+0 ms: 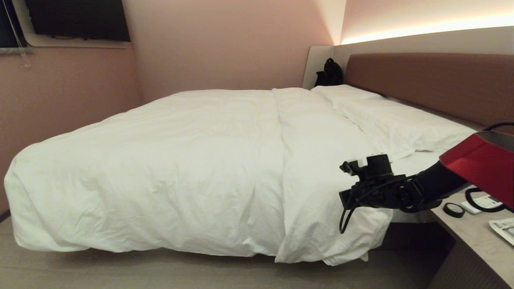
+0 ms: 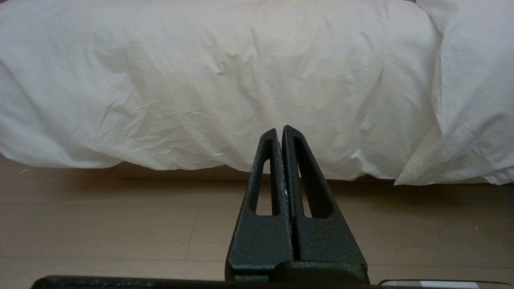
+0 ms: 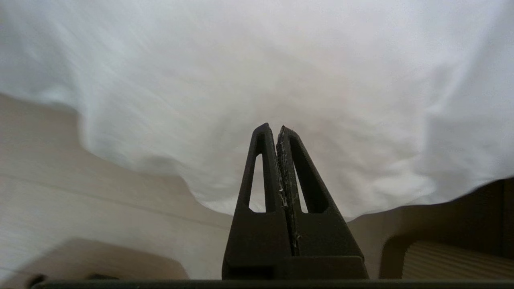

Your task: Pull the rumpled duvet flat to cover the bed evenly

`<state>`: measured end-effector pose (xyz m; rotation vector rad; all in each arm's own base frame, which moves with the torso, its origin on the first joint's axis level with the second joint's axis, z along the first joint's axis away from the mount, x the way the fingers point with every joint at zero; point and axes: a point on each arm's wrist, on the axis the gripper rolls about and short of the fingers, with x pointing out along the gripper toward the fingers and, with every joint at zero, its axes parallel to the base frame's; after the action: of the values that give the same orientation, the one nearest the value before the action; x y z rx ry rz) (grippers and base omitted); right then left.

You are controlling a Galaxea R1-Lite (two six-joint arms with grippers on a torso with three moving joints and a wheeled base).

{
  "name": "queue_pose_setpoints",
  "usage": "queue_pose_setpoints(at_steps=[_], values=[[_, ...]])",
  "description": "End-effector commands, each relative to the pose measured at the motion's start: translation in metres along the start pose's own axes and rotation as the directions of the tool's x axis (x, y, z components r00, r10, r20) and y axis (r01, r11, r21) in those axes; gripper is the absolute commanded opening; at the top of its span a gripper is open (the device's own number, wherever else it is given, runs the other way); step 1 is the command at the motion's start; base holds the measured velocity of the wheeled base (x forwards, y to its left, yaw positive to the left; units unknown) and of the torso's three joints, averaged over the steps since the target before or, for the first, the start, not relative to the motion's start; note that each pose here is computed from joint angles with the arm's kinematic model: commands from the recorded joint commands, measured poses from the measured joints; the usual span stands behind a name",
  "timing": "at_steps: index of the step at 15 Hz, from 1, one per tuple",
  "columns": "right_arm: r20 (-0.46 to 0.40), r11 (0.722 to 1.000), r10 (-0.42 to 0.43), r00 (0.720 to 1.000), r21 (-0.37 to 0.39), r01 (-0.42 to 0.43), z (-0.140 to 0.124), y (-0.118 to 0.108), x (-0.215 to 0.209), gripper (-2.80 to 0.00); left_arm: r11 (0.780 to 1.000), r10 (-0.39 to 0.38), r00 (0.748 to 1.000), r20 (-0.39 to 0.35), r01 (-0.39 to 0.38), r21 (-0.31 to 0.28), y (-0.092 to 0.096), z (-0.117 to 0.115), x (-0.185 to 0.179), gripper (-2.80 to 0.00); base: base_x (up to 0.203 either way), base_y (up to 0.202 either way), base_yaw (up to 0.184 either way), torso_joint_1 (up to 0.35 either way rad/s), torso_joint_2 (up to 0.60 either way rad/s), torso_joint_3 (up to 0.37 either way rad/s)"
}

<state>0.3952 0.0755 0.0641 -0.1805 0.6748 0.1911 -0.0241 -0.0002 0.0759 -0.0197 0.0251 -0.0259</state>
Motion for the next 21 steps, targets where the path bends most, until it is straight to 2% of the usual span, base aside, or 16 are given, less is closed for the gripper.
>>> queue_pose_setpoints(at_steps=[1, 5, 10, 12, 16, 19, 21], values=[[0.139, 0.998, -0.004, 0.99, 0.065, -0.005, 0.041, -0.001, -0.067, -2.8, 1.0, 0.0, 1.0, -0.001, 0.0, 0.0, 0.0, 0.0, 0.0, -2.8, 0.0, 0.0, 0.0, 0.0, 0.0, 0.0], [0.279, 0.995, -0.016, 0.96, 0.097, -0.012, 0.061, -0.006, -0.157, -2.8, 1.0, 0.0, 1.0, 0.0, 0.0, 0.001, 0.0, 0.0, 0.0, -2.8, 0.0, 0.0, 0.0, 0.0, 0.0, 0.0], [0.389, 0.989, -0.067, 0.919, 0.147, 0.01, 0.04, -0.009, -0.241, -2.8, 1.0, 0.0, 1.0, 0.0, 0.0, 0.0, 0.0, 0.0, 0.0, -2.8, 0.0, 0.0, 0.0, 0.0, 0.0, 0.0], [0.403, 0.978, -0.151, 0.903, 0.192, 0.078, 0.025, -0.011, -0.263, -2.8, 1.0, 0.0, 1.0, -0.001, 0.0, 0.0, 0.0, 0.0, 0.0, -2.8, 0.0, 0.0, 0.0, 0.0, 0.0, 0.0], [0.414, 0.931, -0.332, 0.847, 0.286, 0.225, -0.01, -0.013, -0.301, -2.8, 1.0, 0.0, 1.0, -0.001, 0.0, 0.0, 0.0, 0.0, 0.0, -2.8, 0.0, 0.0, 0.0, 0.0, 0.0, 0.0], [0.43, 0.869, -0.472, 0.769, 0.374, 0.324, -0.037, -0.015, -0.332, -2.8, 1.0, 0.001, 1.0, -0.001, -0.001, 0.003, 0.0, 0.0, 0.0, -2.8, 0.0, 0.0, 0.0, 0.0, 0.0, 0.0], [0.453, 0.829, -0.54, 0.709, 0.431, 0.356, -0.055, -0.015, -0.354, -2.8, 1.0, 0.0, 1.0, 0.001, 0.0, 0.003, 0.0, 0.0, 0.0, -2.8, 0.0, 0.0, 0.0, 0.0, 0.0, 0.0]])
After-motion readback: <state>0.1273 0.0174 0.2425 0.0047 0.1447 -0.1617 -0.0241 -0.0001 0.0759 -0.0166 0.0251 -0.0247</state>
